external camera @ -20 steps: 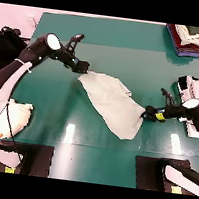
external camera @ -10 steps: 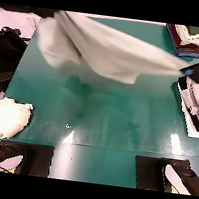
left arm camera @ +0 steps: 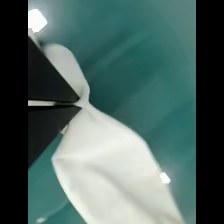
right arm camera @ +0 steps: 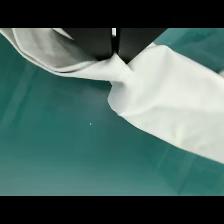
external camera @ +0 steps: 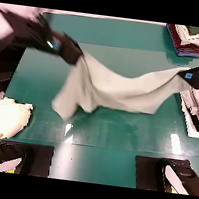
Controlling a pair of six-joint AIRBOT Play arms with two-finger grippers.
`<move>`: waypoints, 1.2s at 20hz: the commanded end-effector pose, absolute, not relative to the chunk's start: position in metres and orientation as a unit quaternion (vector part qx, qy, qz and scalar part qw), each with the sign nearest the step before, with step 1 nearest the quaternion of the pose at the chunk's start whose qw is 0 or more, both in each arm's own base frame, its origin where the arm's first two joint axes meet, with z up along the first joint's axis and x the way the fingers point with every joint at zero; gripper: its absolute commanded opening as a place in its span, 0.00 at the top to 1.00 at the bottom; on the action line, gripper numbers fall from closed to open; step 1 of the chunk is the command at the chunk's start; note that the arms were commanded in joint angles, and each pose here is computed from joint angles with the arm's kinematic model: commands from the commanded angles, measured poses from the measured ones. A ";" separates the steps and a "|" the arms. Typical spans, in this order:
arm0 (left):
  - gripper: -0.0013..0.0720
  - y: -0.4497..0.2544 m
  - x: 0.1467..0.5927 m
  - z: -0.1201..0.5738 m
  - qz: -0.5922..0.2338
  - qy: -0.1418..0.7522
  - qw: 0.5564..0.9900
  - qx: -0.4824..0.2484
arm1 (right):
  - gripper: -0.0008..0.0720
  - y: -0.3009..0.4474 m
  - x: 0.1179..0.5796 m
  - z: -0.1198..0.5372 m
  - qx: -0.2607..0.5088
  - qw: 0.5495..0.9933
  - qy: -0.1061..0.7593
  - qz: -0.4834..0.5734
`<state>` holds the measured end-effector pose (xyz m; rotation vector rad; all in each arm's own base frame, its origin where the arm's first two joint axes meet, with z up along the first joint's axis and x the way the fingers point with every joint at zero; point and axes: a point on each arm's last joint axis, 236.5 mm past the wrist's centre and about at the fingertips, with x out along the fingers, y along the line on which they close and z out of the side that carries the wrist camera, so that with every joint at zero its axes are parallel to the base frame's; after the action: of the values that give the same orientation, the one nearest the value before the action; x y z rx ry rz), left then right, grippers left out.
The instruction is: Fold the shirts.
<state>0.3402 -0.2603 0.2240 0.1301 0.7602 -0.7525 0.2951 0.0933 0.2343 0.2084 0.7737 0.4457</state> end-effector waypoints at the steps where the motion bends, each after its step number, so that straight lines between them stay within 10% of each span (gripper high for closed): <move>1: 0.95 -0.265 0.334 0.129 -0.348 0.447 0.821 0.076 | 0.97 0.077 0.312 0.192 0.125 0.888 0.404 0.180; 6: 0.95 -0.239 0.399 0.137 -0.271 0.401 0.875 -0.018 | 0.97 0.043 0.336 0.156 0.167 0.868 0.448 0.138; 7: 0.76 -0.232 0.403 0.138 -0.264 0.401 0.877 -0.027 | 0.97 0.042 0.339 0.150 0.170 0.863 0.455 0.136; 8: 0.26 -0.222 0.405 0.136 -0.255 0.407 0.876 -0.029 | 0.97 0.042 0.339 0.146 0.172 0.859 0.462 0.137; 9: 0.14 -0.211 0.405 0.134 -0.245 0.418 0.874 -0.031 | 0.97 0.042 0.339 0.142 0.173 0.855 0.469 0.138; 24: 0.17 -0.127 0.334 0.005 -0.186 0.614 0.759 -0.106 | 0.97 0.054 0.365 0.128 0.167 0.848 0.480 0.151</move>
<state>0.3630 -0.1208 0.0405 -0.1966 1.2349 -0.3682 0.3631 0.0471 0.1322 0.3620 0.9957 0.3034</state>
